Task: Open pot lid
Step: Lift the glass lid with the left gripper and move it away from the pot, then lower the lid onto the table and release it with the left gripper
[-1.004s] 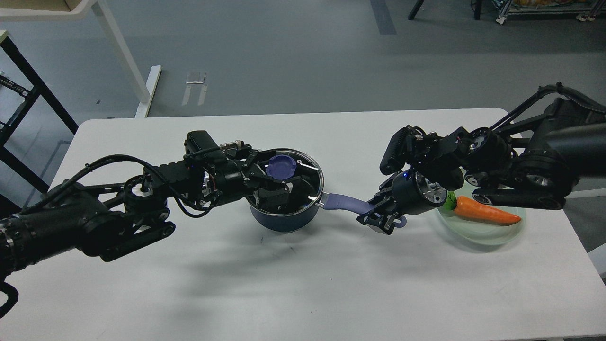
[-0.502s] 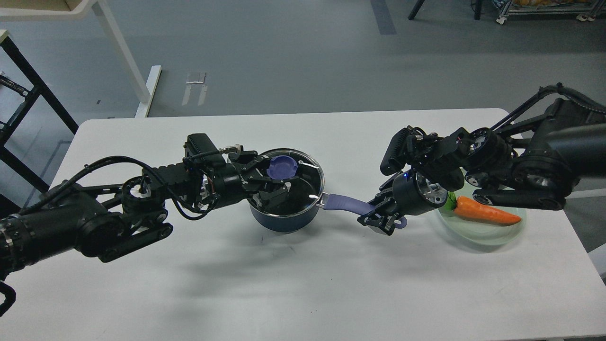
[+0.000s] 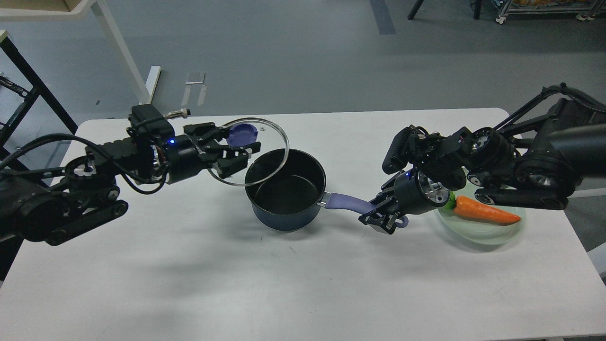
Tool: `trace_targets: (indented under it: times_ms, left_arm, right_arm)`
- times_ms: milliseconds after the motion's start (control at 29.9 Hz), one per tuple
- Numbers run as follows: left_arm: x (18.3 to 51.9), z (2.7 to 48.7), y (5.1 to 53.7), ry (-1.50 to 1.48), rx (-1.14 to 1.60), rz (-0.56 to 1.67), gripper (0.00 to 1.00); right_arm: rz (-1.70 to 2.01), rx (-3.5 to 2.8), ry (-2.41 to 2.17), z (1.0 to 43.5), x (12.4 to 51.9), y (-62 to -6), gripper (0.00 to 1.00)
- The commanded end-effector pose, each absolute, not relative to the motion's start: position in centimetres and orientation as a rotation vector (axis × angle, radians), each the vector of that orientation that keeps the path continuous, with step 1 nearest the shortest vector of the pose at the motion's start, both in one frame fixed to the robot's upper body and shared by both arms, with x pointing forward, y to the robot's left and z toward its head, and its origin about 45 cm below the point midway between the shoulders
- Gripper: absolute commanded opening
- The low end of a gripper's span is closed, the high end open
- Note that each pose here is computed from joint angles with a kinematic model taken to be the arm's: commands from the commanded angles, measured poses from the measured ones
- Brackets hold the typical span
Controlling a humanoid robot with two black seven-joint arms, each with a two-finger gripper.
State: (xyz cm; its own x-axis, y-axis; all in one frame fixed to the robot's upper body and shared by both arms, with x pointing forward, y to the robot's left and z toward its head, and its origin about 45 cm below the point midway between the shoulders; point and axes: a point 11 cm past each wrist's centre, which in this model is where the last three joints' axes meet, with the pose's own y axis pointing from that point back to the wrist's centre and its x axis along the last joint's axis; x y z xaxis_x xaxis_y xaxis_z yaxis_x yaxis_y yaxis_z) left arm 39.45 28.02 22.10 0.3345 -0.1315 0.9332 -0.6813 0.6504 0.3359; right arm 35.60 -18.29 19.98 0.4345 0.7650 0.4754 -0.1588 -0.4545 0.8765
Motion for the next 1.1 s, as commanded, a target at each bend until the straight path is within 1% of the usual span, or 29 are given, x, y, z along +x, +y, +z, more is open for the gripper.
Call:
trace_targets:
  times_ms: [0,134,335,435,535,770,836,903,970,1071]
  left_arm:
    - [38.6,22.3,33.2,-1.156,0.903,0.466,0.43]
    - [36.6,19.6,38.1,-1.081,1.013,0.469,0.43]
    - [34.5,16.3,43.0,-1.041,1.128,0.488,0.43]
    - [32.9,14.4,45.3,-1.027,1.194,0.478,0.44]
    - [32.3,13.2,45.1,-1.029,1.203,0.450,0.44]
    - [31.8,12.3,45.4,-1.051,1.223,0.422,0.45]
    - [31.8,12.2,45.3,-1.052,1.222,0.419,0.48]
    - [31.8,12.2,45.4,-1.052,1.225,0.419,0.54]
    - [31.8,12.2,45.6,-1.053,1.233,0.421,0.54]
    - [31.8,12.2,45.6,-1.053,1.233,0.421,0.56]
  right_arm:
    - [1.189,1.715,0.528,20.0,35.6,-18.2,0.19]
    - [1.188,1.716,0.528,19.9,35.6,-18.3,0.19]
    - [1.194,1.715,0.533,20.0,35.6,-18.0,0.19]
    - [1.193,1.715,0.535,19.9,35.5,-18.0,0.19]
    - [1.196,1.714,0.534,20.0,35.6,-18.0,0.19]
    - [1.191,1.716,0.534,19.9,35.5,-18.1,0.19]
    - [1.191,1.716,0.532,19.9,35.5,-18.1,0.19]
    - [1.193,1.716,0.531,19.9,35.5,-18.1,0.19]
    - [1.192,1.716,0.530,19.9,35.6,-18.1,0.19]
    - [1.200,1.718,0.522,20.0,35.6,-18.1,0.28]
